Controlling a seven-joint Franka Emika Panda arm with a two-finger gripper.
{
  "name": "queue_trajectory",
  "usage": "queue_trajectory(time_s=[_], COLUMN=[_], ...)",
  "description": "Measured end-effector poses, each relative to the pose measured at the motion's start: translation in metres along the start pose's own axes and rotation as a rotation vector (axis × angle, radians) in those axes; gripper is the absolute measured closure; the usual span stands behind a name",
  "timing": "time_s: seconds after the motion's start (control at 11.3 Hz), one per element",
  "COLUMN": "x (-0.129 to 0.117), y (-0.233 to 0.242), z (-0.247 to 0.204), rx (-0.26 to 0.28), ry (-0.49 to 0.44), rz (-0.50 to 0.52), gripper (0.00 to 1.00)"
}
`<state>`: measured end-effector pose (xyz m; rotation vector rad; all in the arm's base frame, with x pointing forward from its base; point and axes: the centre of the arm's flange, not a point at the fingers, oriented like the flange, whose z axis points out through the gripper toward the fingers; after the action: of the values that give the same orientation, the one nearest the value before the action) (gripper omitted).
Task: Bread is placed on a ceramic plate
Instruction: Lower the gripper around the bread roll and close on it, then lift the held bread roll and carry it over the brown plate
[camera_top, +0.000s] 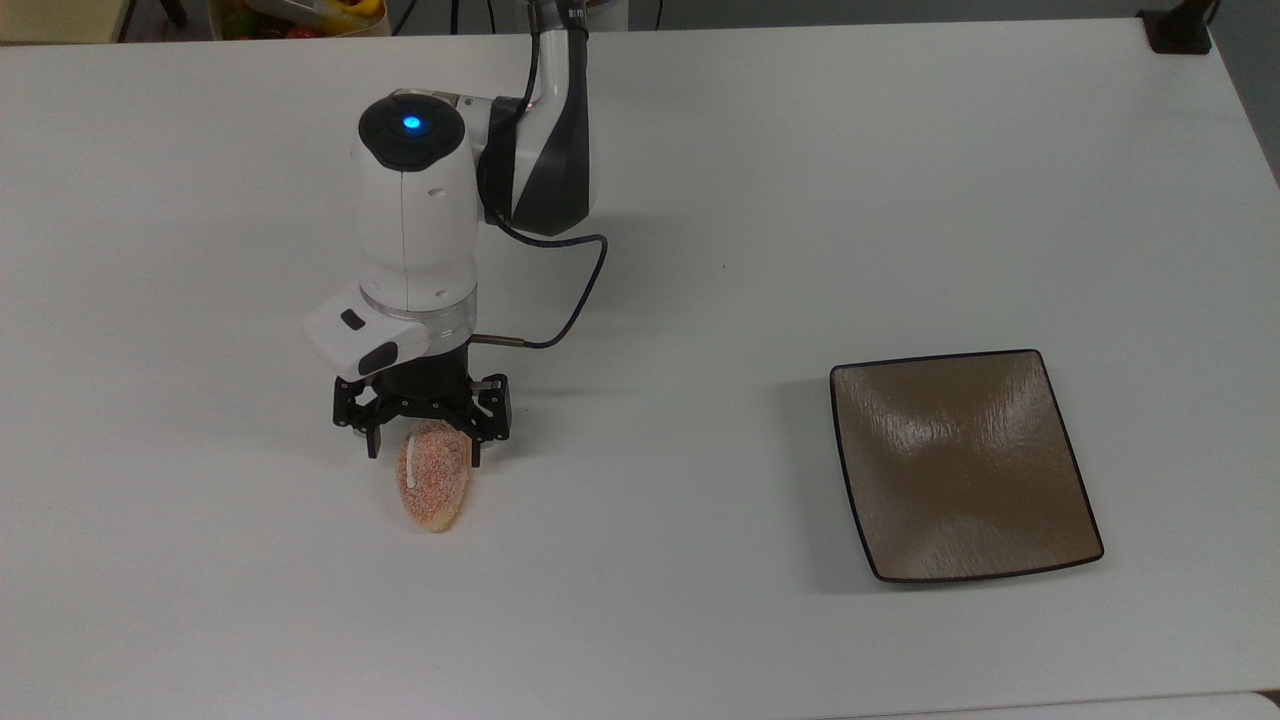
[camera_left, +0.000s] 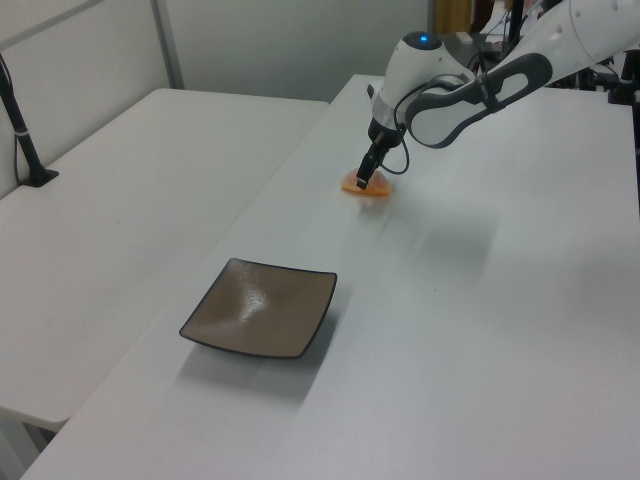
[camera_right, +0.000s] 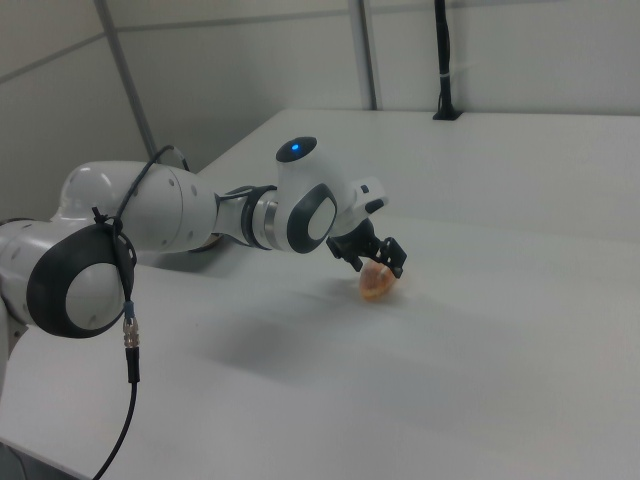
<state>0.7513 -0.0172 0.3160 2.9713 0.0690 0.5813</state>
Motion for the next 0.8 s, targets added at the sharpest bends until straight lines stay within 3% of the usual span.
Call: queue_trajectory(time_s=[0.27,0.53,0.71,0.8], x=[-0.003,-0.005,-0.005,-0.005], y=[-0.002,-0.004,-0.005,-0.005], z=[0.012,0.017,0.017,0.017], rx=[0.0,-0.016,-0.035,-0.037], ry=[0.016,0.011,0.011,0.011], rz=[-0.003,-0.032,-0.064,-0.067], gripper=[0.0,0.11,0.45,0.55])
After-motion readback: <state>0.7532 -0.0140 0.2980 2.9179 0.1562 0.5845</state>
